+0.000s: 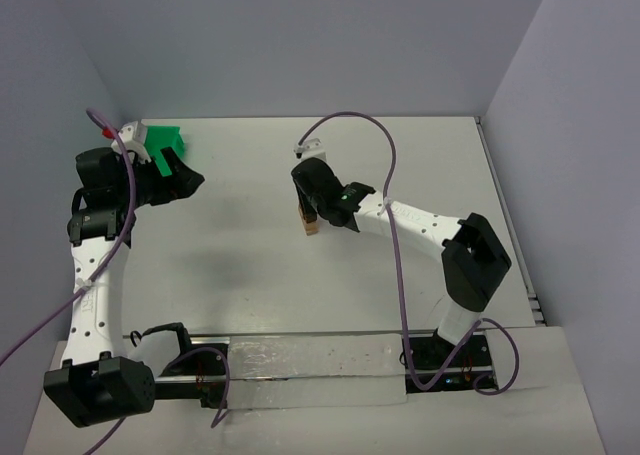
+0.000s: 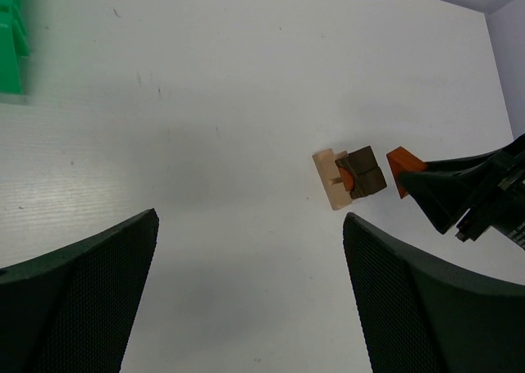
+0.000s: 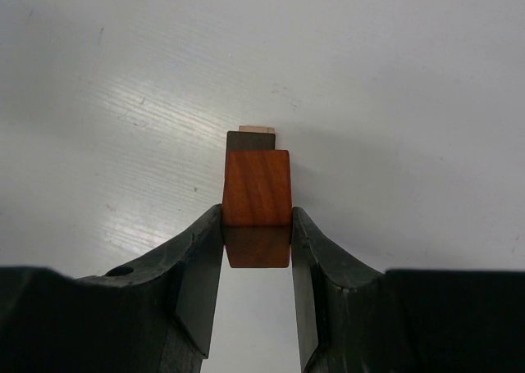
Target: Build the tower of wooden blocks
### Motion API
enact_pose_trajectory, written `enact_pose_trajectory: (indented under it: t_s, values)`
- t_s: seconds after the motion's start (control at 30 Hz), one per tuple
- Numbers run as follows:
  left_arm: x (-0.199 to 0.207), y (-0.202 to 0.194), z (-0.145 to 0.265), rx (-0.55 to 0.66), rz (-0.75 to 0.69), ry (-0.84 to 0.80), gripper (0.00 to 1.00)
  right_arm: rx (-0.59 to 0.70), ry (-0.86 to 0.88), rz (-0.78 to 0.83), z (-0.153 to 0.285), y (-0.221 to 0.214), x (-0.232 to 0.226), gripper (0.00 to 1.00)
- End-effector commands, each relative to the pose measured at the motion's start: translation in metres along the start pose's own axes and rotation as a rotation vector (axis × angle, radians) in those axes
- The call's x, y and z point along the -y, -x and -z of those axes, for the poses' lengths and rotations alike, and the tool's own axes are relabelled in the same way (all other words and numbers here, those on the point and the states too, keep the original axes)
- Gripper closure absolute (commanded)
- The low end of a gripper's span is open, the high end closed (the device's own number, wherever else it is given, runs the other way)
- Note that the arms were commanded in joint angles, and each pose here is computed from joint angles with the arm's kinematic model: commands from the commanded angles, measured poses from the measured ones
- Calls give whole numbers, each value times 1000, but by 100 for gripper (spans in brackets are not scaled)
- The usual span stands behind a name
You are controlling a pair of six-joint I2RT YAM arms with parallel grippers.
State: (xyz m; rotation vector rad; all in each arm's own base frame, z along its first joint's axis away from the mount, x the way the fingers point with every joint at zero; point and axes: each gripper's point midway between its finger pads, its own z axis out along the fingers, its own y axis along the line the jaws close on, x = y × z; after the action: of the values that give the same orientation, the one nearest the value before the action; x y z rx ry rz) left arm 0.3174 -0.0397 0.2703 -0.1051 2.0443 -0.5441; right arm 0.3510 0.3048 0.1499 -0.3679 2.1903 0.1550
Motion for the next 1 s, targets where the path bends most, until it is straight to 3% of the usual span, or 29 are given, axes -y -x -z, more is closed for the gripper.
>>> enact_pose_trajectory:
  t_s: [0.0, 0.97]
  values:
    - [15, 16, 6, 38, -51, -53, 1, 68, 26, -7, -1, 26, -11, 100]
    - [25, 15, -4, 7, -85, -92, 1, 4, 56, 5, -21, 23, -15, 96]
